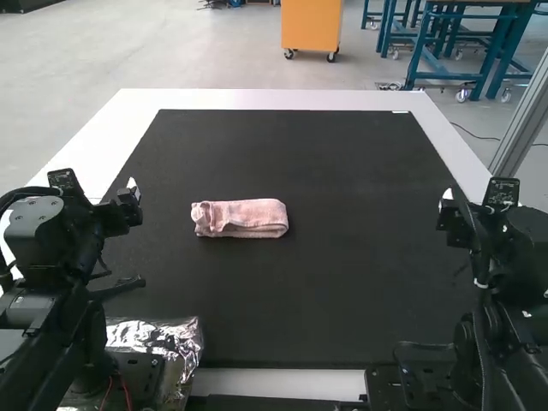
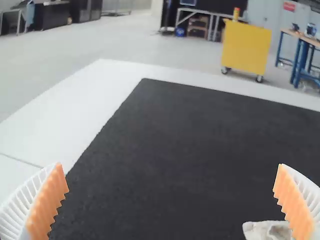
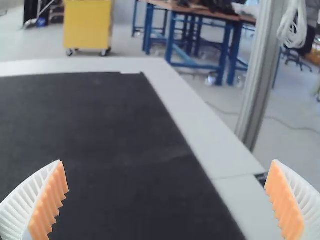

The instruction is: Fold the towel.

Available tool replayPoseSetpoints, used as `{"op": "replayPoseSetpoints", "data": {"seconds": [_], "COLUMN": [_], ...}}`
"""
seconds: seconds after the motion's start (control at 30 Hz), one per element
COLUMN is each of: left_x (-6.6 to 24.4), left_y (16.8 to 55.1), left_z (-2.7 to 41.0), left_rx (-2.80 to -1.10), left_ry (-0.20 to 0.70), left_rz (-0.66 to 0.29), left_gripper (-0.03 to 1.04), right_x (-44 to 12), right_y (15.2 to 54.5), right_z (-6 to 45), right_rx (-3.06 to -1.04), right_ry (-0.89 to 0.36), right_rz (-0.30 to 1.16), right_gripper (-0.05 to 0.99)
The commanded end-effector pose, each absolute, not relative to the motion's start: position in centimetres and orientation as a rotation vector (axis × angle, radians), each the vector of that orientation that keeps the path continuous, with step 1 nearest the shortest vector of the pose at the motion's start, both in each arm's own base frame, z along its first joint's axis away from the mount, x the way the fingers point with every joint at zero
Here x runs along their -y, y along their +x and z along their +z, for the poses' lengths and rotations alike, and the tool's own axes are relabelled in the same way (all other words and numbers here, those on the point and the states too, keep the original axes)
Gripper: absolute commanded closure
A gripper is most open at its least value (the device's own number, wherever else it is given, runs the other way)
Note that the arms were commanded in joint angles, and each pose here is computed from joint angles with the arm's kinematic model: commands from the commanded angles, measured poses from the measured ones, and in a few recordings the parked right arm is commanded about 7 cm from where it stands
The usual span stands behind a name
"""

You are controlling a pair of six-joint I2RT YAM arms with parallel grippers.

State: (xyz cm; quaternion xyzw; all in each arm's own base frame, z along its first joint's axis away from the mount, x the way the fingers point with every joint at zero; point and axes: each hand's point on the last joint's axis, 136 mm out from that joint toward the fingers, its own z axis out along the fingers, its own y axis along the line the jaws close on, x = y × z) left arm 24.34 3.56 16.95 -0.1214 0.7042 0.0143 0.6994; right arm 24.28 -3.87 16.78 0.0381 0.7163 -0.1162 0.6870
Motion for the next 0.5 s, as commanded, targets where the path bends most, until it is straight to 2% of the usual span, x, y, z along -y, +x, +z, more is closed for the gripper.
{"op": "replayPoseSetpoints", "data": {"seconds": [0.0, 0.2, 0.47], "left_x": [-3.3, -3.4, -3.5], "left_y": [24.4, 24.4, 24.4], "left_z": [16.7, 16.6, 16.6], "left_rx": [-1.563, -1.565, -1.564], "left_ry": [-0.318, -0.348, -0.352], "left_rz": [-0.035, -0.057, -0.058], "left_gripper": [0.04, 0.04, 0.04], "right_x": [3.4, 0.4, 0.3], "right_y": [24.4, 24.6, 24.6], "right_z": [16.4, 15.3, 15.1], "right_rx": [-1.608, -1.653, -1.659], "right_ry": [0.095, -0.047, -0.048], "right_rz": [-0.206, -0.062, -0.060], "right_gripper": [0.03, 0.03, 0.03]}}
